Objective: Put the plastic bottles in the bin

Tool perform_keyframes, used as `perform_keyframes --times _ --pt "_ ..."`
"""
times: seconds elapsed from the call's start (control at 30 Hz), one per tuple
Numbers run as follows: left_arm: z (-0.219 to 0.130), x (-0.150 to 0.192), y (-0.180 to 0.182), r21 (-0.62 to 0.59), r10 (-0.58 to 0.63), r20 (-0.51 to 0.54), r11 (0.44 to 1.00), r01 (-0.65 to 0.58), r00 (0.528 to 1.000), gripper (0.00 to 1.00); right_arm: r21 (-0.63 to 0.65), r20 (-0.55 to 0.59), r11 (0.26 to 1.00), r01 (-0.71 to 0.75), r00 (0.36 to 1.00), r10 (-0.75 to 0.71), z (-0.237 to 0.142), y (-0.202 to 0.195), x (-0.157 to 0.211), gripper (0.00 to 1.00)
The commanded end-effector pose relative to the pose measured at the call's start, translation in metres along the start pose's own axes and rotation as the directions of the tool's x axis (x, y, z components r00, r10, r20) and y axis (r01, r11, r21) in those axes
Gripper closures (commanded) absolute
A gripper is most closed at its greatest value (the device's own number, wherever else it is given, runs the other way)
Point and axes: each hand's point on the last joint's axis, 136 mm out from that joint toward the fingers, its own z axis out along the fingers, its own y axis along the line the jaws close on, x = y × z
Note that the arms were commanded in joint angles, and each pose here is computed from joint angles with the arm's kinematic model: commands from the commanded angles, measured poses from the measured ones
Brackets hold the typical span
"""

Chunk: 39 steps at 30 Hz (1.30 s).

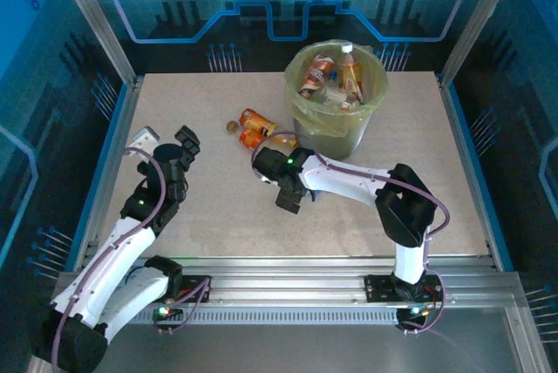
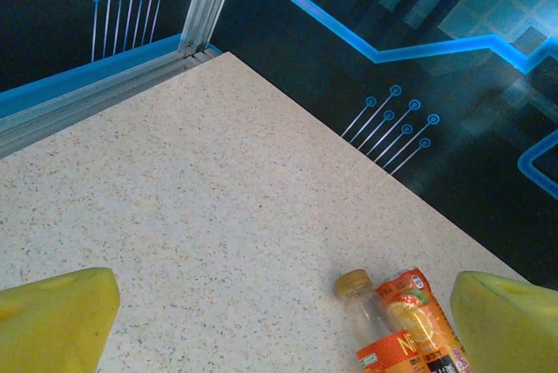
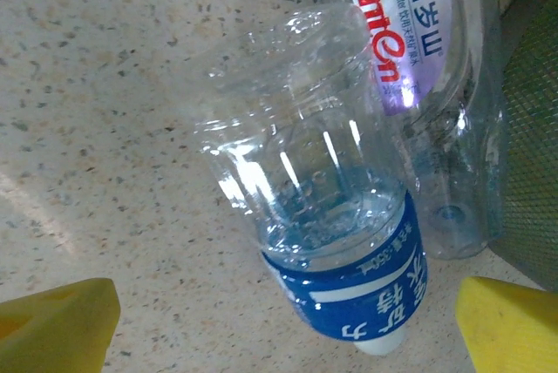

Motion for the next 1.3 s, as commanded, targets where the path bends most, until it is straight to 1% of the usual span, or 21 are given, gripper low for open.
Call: perform_keyframes --times 0.0,0.13,0.33,0.5,0.7,0.77,0.87,1.0,1.03,1.1,1.13,1.2,1.27 --pt "0.003 -0.003 0.008 -0.033 -0.025 0.024 0.999 0.026 0.999 0.01 -0.002 0.004 1.000 0.028 1.000 -0.028 0.010 -0.008 -0.009 0.00" --pt "0.003 -0.003 0.008 -0.035 -0.028 0.023 0.999 0.029 0.999 0.01 -0.008 -0.014 0.999 0.037 0.999 -0.037 0.021 -0.012 -0.010 0.00" --pt "0.005 -0.002 0.008 -0.036 -0.031 0.018 0.999 0.031 0.999 0.01 -0.049 -0.038 0.997 0.061 0.997 -0.063 0.036 -0.004 -0.010 0.01" --pt "0.006 -0.001 0.008 -0.039 -0.030 0.015 0.999 0.030 0.999 0.01 -0.116 -0.052 0.991 0.063 0.996 -0.070 0.042 0.011 -0.005 0.06" --pt "0.007 0.000 0.008 -0.042 -0.036 0.012 0.998 0.037 0.999 0.01 -0.187 -0.056 0.981 0.057 0.996 -0.069 0.035 0.030 0.003 0.13" --pt "0.008 0.001 0.009 -0.044 -0.036 0.010 0.998 0.036 0.999 0.01 -0.217 -0.054 0.975 0.050 0.997 -0.063 0.034 0.036 0.005 0.14" --pt "0.008 0.001 0.009 -0.048 -0.034 0.010 0.998 0.035 0.999 0.01 -0.228 -0.084 0.972 0.050 0.994 -0.071 0.039 0.040 0.015 0.08" --pt "0.008 0.002 0.009 -0.047 -0.034 0.005 0.998 0.034 0.999 0.01 -0.245 -0.127 0.968 0.045 0.989 -0.078 0.047 0.044 0.024 0.08" --pt "0.008 0.003 0.010 -0.049 -0.033 0.004 0.998 0.033 0.999 0.01 -0.249 -0.132 0.967 0.046 0.988 -0.081 0.049 0.046 0.025 0.09" --pt "0.008 0.002 0.011 -0.051 -0.032 0.004 0.998 0.032 0.999 0.01 -0.264 -0.133 0.964 0.041 0.988 -0.079 0.049 0.049 0.025 0.15" --pt "0.008 0.002 0.011 -0.053 -0.031 0.004 0.998 0.031 1.000 0.01 -0.271 -0.130 0.962 0.039 0.989 -0.077 0.048 0.050 0.024 0.20" --pt "0.007 0.002 0.011 -0.053 -0.032 0.006 0.998 0.032 0.999 0.01 -0.273 -0.119 0.961 0.038 0.990 -0.073 0.045 0.050 0.022 0.33" --pt "0.006 0.001 0.011 -0.051 -0.033 0.007 0.998 0.034 0.999 0.01 -0.274 -0.102 0.961 0.035 0.993 -0.066 0.038 0.049 0.018 0.41"
